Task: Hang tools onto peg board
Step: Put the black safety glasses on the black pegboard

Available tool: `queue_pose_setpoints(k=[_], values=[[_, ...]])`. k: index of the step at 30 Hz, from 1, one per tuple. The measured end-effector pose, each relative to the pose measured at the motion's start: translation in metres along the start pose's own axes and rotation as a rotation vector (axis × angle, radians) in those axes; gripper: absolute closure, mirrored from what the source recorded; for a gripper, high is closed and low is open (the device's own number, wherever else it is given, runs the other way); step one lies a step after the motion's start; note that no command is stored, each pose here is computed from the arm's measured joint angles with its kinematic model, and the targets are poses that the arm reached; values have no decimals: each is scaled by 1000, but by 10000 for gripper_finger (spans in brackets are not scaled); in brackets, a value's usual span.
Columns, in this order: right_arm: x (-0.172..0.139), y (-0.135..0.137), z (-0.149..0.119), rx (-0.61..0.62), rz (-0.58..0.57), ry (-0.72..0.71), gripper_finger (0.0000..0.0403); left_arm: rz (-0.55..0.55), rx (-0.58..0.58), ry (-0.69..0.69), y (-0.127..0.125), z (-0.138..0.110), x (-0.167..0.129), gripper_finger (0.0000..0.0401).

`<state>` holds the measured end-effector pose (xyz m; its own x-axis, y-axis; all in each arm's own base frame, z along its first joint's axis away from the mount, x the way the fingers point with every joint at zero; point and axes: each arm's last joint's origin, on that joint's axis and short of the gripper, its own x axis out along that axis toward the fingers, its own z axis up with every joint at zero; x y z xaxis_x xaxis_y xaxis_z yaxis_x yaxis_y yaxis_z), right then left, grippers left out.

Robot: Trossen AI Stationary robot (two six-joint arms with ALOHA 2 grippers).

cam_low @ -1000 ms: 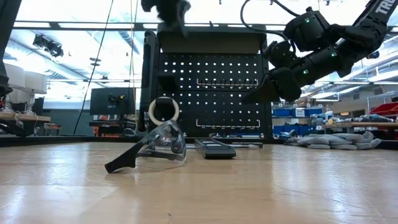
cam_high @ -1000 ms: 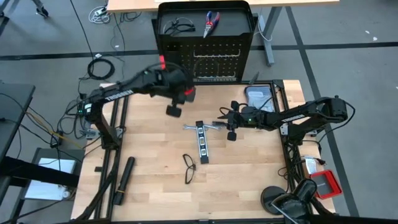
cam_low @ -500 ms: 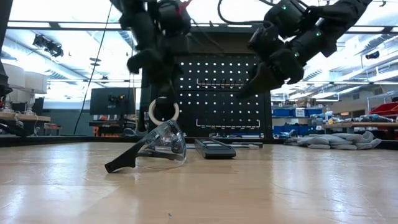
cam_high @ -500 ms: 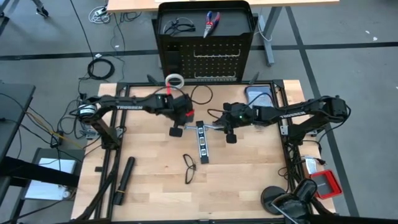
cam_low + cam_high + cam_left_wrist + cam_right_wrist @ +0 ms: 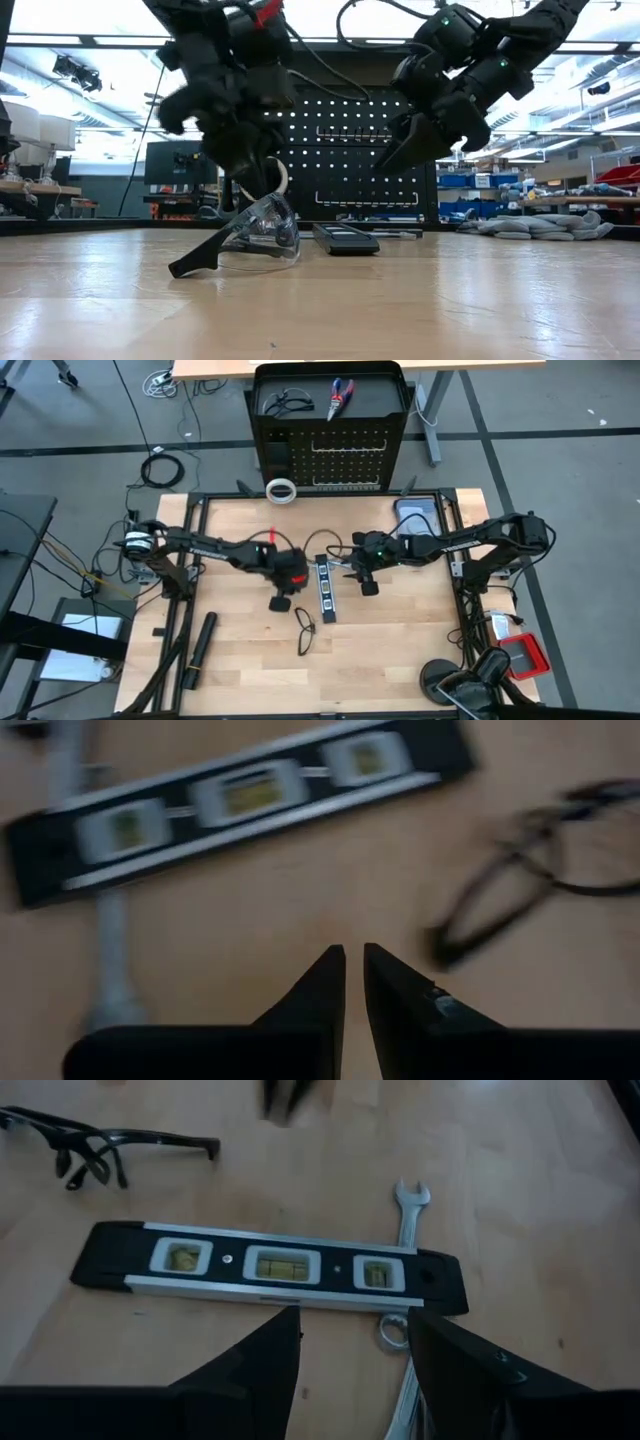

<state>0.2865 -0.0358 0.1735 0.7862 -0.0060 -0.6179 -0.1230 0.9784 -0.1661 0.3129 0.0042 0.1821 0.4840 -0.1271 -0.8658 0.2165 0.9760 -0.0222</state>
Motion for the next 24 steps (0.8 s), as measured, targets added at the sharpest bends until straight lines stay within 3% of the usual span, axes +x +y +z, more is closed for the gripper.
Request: queue_pose_setpoints(k=[6, 11, 24], values=[[10, -2, -8, 14, -5, 34, 208, -59, 89, -10, -37, 6, 4, 357], [8, -2, -7, 13, -3, 32, 209, 25, 34, -2, -52, 8, 5, 343], [7, 6, 3, -18, -13, -29, 209, 123, 54, -47, -58, -3, 17, 177]])
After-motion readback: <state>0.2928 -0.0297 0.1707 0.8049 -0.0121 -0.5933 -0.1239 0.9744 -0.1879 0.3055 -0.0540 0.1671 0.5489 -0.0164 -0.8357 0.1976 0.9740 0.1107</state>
